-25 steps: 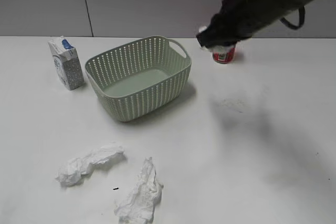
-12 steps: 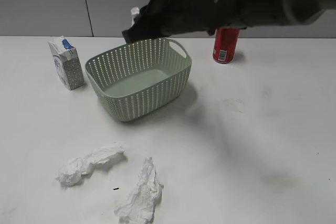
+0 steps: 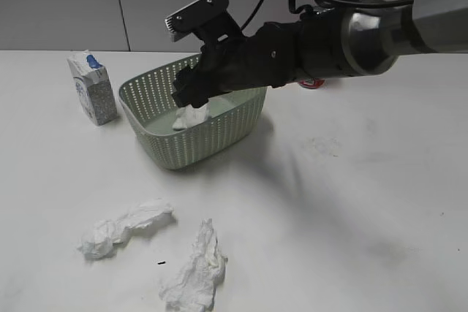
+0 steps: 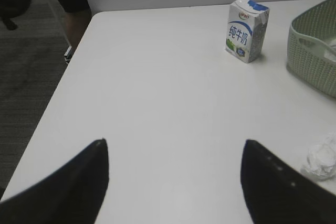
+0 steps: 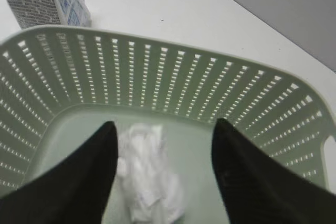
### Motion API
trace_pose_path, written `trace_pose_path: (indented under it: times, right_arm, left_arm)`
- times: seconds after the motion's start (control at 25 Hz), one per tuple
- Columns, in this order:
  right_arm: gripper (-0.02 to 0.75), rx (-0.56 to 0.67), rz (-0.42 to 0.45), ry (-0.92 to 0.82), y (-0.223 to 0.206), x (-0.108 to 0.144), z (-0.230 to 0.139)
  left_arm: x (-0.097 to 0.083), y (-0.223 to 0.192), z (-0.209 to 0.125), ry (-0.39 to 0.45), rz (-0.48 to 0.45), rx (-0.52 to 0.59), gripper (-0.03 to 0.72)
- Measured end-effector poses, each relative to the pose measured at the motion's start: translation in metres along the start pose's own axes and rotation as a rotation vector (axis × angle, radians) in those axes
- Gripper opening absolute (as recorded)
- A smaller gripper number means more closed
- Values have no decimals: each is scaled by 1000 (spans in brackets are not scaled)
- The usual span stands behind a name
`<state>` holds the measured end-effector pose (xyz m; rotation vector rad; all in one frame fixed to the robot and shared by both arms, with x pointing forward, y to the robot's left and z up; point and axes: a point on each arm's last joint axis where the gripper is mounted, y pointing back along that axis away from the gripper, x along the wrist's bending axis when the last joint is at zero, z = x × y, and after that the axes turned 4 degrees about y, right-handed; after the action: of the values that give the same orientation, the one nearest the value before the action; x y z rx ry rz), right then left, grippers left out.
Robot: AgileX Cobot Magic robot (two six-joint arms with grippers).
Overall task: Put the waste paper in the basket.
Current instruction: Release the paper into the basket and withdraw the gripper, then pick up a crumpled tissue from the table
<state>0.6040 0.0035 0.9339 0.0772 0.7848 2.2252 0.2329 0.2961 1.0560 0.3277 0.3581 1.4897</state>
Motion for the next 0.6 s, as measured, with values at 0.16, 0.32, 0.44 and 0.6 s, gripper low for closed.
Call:
trace_pose_path:
  times: [0.16,0.32,0.44,0.6]
  right_arm:
    - [587,48,28,1,5,2,0]
    - [587,102,77,-4,32,1,17]
    - [577,165,124,-68,65,-1,34]
    - [572,297,169,-88,96,-7,37]
  left_arm:
    - [0,0,0,0,0,0,575]
    - [0,0,0,0,0,0,575]
    - [0,0,0,0,0,0,575]
    - [0,0,0,0,0,0,573]
